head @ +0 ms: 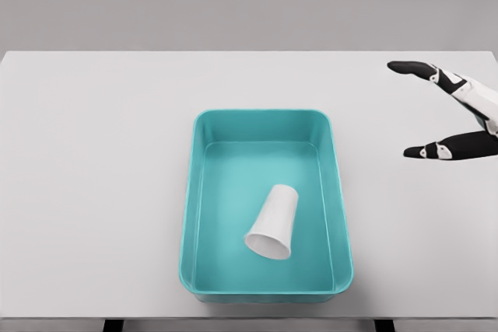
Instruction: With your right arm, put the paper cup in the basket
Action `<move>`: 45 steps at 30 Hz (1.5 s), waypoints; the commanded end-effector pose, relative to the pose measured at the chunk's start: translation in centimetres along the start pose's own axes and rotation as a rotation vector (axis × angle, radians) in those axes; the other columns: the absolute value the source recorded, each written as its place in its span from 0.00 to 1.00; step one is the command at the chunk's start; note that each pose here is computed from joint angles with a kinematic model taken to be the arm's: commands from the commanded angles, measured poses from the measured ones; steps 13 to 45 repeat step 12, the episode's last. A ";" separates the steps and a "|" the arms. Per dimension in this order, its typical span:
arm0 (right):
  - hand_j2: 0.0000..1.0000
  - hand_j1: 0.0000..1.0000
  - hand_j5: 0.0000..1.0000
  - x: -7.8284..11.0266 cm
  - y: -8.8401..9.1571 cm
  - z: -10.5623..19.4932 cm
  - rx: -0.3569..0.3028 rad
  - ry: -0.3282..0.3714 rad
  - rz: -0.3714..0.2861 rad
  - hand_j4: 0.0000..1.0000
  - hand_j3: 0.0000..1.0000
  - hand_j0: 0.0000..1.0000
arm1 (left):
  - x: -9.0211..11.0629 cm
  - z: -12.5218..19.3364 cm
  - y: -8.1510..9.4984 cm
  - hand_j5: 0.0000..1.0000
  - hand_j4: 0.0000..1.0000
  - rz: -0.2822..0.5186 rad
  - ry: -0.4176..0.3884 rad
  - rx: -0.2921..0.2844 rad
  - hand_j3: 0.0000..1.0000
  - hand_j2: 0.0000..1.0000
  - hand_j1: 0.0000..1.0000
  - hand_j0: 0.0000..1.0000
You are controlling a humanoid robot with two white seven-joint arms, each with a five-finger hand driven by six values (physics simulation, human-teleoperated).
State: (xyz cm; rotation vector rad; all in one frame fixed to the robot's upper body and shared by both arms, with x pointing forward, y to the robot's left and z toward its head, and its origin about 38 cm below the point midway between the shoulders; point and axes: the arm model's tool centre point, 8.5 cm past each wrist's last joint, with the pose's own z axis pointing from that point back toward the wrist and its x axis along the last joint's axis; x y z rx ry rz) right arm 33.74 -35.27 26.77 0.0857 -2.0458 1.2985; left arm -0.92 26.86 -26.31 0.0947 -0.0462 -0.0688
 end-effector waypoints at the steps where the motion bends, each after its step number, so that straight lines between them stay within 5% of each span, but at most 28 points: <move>1: 1.00 1.00 1.00 0.0 -0.2 0.0 -0.007 -0.001 0.000 1.00 1.00 1.00 | 0.0 0.0 0.0 1.00 1.00 0.000 0.000 0.000 1.00 1.00 1.00 1.00; 45: 1.00 1.00 1.00 0.3 -0.3 -0.2 -0.016 -0.013 0.002 1.00 1.00 1.00 | 0.0 0.0 0.0 1.00 1.00 0.000 0.000 0.000 1.00 1.00 1.00 1.00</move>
